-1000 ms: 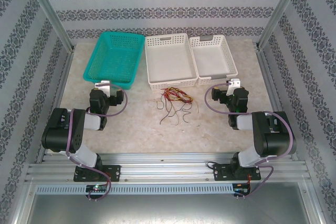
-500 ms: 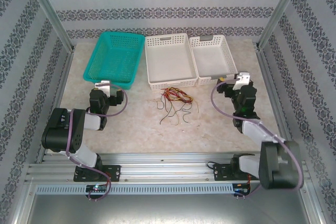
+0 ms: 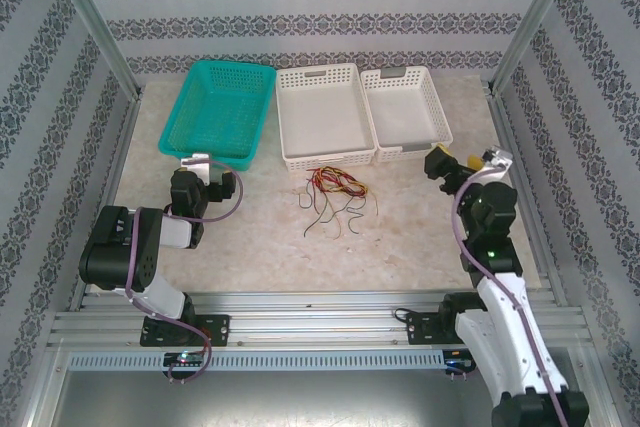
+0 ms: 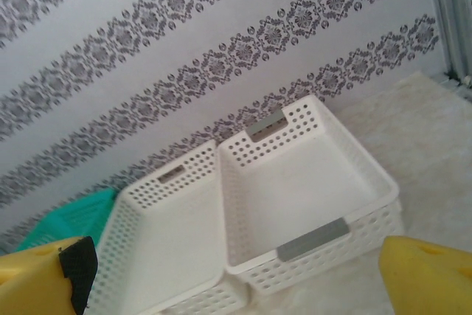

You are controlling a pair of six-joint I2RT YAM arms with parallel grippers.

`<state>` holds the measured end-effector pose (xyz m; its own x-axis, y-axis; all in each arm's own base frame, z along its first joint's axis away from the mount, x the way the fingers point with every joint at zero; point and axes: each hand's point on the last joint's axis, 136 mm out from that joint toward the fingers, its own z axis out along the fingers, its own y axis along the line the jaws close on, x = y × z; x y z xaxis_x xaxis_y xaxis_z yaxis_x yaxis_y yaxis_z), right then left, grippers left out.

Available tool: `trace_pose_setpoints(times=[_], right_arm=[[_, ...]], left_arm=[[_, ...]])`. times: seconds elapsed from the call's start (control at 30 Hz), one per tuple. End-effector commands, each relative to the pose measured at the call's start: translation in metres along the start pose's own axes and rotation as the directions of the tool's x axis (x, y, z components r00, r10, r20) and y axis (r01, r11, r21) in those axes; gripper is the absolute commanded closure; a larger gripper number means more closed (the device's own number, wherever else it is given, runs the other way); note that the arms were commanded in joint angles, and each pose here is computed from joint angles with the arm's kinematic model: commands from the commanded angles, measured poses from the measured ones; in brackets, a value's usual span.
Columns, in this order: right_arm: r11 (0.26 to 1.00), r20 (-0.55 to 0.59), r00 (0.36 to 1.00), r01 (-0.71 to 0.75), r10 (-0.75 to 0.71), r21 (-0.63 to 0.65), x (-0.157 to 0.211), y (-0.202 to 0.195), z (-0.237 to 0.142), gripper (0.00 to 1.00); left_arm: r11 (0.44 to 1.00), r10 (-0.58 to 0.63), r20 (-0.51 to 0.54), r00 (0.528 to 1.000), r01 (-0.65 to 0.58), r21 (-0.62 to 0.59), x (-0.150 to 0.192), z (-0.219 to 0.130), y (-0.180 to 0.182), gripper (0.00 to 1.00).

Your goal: Untangle the cables

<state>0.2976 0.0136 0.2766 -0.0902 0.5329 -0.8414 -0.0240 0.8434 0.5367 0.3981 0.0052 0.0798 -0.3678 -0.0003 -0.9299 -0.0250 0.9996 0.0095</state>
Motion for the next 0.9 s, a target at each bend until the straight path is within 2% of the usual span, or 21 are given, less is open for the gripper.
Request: trace_pose_setpoints(times=[0.0,0.1,0.2,0.43,0.63,0.87], right_arm=[[0.987,-0.077,0.985,-0.16,0.157,-0.025,0.014,0.005,-0.01,0.02],[0.989,-0.141,0.986,-0.106,0.091,-0.102,0.021,0.025,-0.011,0.02],[0.993,-0.208,0.978,-0.03,0.005,-0.116,0.035,0.036,-0.013,0.02],[0.986,-0.423,0.891,0.132,-0.163,-0.101,0.096,0.05,-0.022,0.02],[0.983,-0.563,0.806,0.16,-0.185,-0.094,0.157,0.046,-0.021,0.02],[0.976,-0.638,0.741,0.19,-0.211,-0.102,0.195,0.046,-0.026,0.02]], left_arm=[[1.0,-0.002,0.023,1.0,0.002,-0.001,-0.008,0.0,0.003,0.0],[1.0,-0.001,0.023,1.0,0.001,-0.002,-0.008,0.0,0.003,0.0],[1.0,-0.001,0.022,1.0,0.001,-0.002,-0.007,0.0,0.003,0.0],[1.0,-0.001,0.023,1.0,0.002,-0.002,-0.008,0.0,0.003,0.0],[1.0,-0.001,0.022,1.0,0.002,-0.003,-0.007,0.0,0.003,0.0],[1.0,-0.001,0.022,1.0,0.001,-0.001,-0.008,0.0,0.003,0.0]])
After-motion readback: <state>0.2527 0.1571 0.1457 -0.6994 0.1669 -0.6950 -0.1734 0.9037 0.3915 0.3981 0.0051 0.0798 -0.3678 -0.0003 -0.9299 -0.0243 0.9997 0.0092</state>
